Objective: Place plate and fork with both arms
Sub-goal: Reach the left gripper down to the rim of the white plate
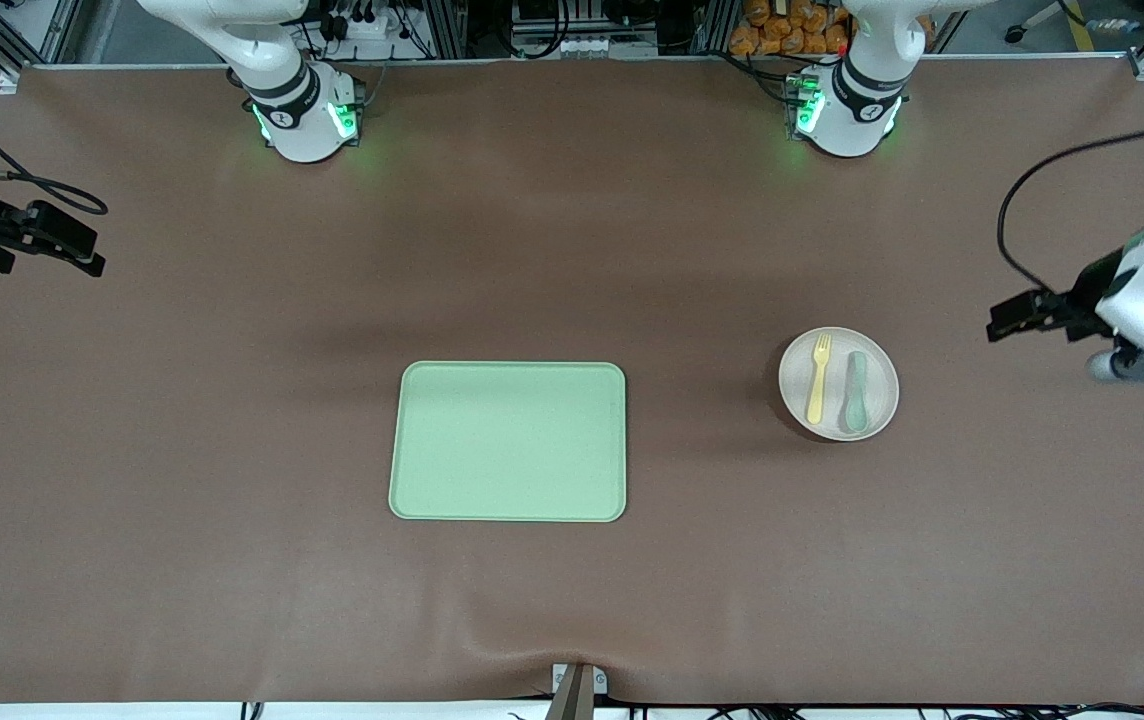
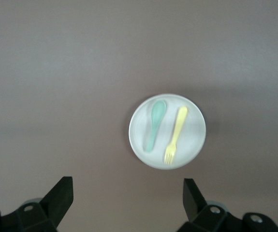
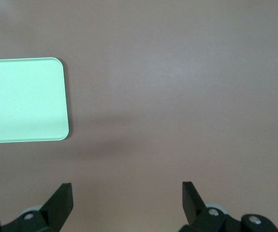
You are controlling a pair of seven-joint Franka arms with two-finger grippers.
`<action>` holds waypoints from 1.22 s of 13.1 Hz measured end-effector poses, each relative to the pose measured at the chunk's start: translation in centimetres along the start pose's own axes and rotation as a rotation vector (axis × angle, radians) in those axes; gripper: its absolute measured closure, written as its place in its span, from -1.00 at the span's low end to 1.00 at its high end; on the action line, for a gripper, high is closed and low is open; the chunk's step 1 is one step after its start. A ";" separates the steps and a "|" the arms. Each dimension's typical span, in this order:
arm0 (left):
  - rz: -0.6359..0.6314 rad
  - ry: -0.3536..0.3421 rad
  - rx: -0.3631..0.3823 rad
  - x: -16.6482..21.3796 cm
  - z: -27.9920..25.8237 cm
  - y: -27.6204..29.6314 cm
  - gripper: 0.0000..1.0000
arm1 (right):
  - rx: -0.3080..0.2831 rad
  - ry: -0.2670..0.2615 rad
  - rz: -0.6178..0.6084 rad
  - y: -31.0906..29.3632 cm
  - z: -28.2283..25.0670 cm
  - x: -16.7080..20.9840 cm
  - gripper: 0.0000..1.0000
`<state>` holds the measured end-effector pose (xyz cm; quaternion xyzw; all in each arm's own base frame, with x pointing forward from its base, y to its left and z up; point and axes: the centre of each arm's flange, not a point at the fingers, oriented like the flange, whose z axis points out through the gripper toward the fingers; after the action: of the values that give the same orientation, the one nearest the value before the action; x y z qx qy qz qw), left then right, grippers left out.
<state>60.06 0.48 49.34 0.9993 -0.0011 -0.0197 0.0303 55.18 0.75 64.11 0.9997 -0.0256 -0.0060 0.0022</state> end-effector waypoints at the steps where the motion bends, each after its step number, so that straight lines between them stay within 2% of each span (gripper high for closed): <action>1: 0.007 0.011 -0.011 0.2 2.7 -1.1 -1.00 | 0.000 0.000 0.000 0.0 0.0 0.0 -1.00; 5: 0.023 0.031 -0.038 -0.2 11.4 -2.4 -1.00 | 0.000 0.000 0.000 0.0 0.0 0.0 -1.00; 11: -0.004 0.006 -0.182 0.1 19.8 -4.4 -1.00 | 0.000 0.000 0.000 0.0 0.0 0.0 -1.00; 13: -0.007 0.012 -0.212 -0.1 22.4 -4.6 -0.91 | 0.000 0.000 0.000 0.0 0.0 0.0 -1.00; 14: -0.003 0.013 -0.232 -0.3 23.6 -4.7 -0.79 | 0.000 0.000 0.000 0.0 0.0 0.0 -1.00; 15: 0.001 0.009 -0.248 -0.5 24.7 -5.1 -0.79 | 0.000 0.000 0.000 0.0 0.0 0.0 -1.00; 16: 0.015 0.002 -0.258 -0.8 25.7 -5.6 -0.65 | 0.000 0.000 0.000 0.0 0.0 0.0 -1.00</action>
<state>58.28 4.53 23.43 0.9871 -0.0059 -0.0185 0.1587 55.19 0.75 64.10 0.9997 -0.0256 -0.0062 0.0022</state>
